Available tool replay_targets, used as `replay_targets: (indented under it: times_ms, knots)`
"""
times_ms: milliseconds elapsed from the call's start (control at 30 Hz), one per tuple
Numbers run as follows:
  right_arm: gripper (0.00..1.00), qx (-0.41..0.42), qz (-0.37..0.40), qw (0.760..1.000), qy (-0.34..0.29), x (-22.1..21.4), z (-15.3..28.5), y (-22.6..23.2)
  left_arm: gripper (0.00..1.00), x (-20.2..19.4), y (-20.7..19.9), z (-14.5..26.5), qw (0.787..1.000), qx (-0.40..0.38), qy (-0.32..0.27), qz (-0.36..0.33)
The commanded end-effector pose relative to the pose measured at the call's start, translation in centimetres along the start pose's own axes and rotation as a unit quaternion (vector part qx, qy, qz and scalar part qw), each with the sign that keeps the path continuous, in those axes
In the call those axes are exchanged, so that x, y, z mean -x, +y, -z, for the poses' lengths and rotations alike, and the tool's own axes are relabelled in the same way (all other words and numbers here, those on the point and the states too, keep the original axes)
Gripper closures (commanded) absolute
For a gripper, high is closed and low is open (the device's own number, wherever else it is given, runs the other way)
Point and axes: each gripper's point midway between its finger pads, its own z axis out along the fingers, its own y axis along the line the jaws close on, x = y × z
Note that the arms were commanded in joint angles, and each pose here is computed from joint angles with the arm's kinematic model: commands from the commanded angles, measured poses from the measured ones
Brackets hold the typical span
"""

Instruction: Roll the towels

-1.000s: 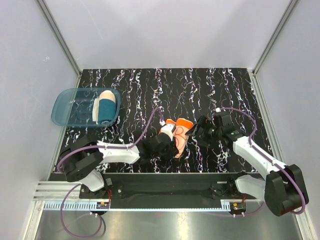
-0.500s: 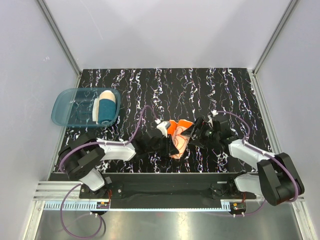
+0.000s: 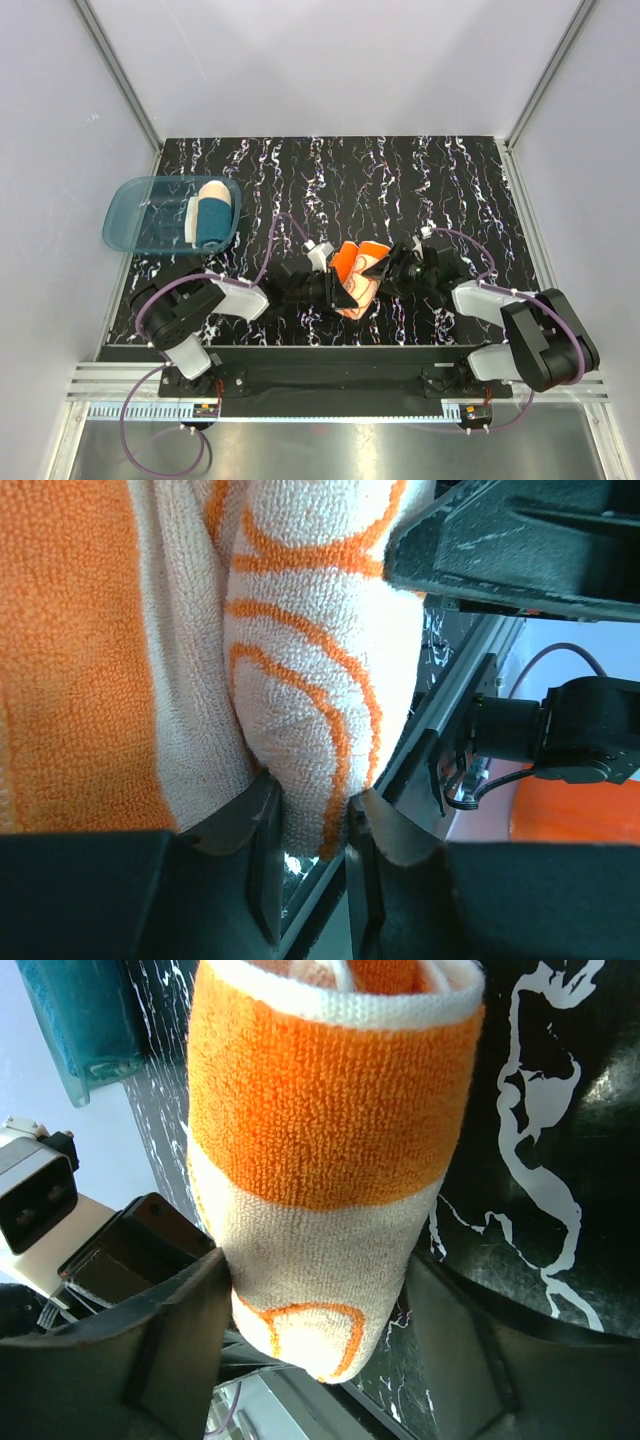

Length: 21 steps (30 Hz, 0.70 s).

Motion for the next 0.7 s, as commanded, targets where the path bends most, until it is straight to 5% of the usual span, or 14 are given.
replay_targets:
  times_ms: [0,267,367,667]
  knots:
    - [0.29,0.021,0.01,1.0,0.001,-0.1,-0.3,0.6,0.81,-1.6,0.7,0.3,0.999,-0.001,0.035,0.028]
    - [0.62,0.017,0.006,1.0,0.01,-0.5,-0.7,0.4,0.59,-1.4,1.4,0.5,0.999,0.017,0.039,0.015]
    - [0.66,-0.009,0.004,1.0,0.015,-0.7,-0.6,0.0,0.47,-1.3,2.6,1.0,0.997,0.061,0.039,-0.01]
    - [0.71,-0.104,0.009,0.994,0.029,-0.7,1.1,-1.1,0.36,1.4,3.5,4.2,0.969,0.21,0.016,-0.132]
